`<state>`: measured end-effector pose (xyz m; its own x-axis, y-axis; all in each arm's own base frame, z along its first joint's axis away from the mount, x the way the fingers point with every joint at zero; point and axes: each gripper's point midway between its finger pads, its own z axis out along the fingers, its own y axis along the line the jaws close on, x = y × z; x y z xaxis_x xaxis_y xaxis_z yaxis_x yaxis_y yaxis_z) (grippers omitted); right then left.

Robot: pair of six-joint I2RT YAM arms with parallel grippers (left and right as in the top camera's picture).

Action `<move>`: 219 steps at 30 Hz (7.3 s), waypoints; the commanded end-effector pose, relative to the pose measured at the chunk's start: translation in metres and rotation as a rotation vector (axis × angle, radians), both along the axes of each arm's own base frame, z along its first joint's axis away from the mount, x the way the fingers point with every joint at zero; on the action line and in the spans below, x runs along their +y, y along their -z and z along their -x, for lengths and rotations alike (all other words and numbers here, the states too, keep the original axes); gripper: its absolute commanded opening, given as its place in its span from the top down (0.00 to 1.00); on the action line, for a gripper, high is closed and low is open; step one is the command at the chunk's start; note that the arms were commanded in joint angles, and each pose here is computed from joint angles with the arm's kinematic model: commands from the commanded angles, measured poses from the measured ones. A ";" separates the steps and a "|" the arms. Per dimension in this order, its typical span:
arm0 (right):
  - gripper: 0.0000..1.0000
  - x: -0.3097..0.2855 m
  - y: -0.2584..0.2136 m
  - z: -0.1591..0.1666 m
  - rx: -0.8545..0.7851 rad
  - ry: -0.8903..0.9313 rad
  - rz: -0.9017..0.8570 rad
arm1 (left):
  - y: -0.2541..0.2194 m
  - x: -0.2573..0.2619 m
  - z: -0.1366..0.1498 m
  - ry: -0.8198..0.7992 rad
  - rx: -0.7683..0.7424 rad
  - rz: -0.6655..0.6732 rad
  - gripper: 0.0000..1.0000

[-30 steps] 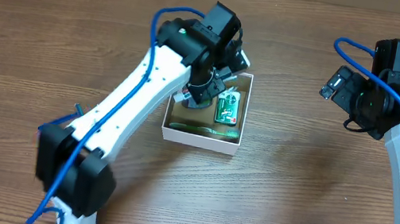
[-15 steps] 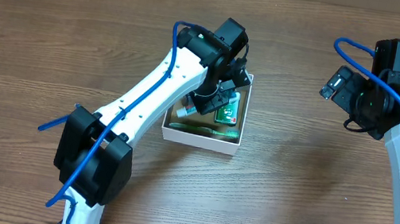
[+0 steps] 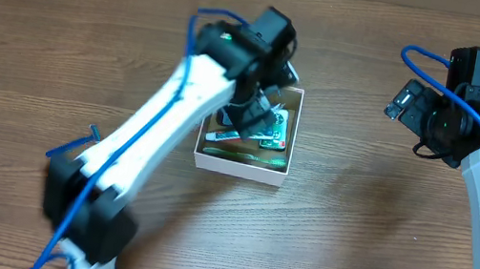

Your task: Pack container

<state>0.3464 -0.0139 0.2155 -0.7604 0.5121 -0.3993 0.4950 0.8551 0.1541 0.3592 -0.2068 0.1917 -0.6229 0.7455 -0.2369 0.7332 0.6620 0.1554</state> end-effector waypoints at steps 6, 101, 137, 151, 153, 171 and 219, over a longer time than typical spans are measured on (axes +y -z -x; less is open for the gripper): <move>0.00 -0.006 -0.011 0.001 -0.034 0.010 0.030 | -0.078 0.182 -0.004 -0.937 -0.187 0.045 0.00; 0.00 -0.008 -0.011 0.002 -0.031 0.014 0.040 | 0.143 0.338 0.026 -2.203 0.102 0.345 0.96; 0.00 -0.007 -0.009 -0.003 -0.036 -0.005 0.044 | 0.038 -0.040 0.004 0.185 -0.126 0.097 0.96; 0.00 0.013 -0.009 -0.005 -0.040 -0.143 -0.017 | 0.079 -0.027 0.016 0.138 0.035 0.000 0.32; 0.00 0.020 -0.010 -0.008 -0.054 -0.199 -0.032 | 0.061 -0.033 0.014 0.127 0.000 0.027 0.27; 0.60 0.063 0.013 -0.059 -0.114 -0.351 -0.010 | -0.133 0.158 -0.033 -0.781 -0.503 0.337 0.00; 0.00 0.103 -0.036 -0.145 -0.311 -0.577 0.105 | -0.126 0.254 -0.019 -1.058 -0.469 0.346 0.00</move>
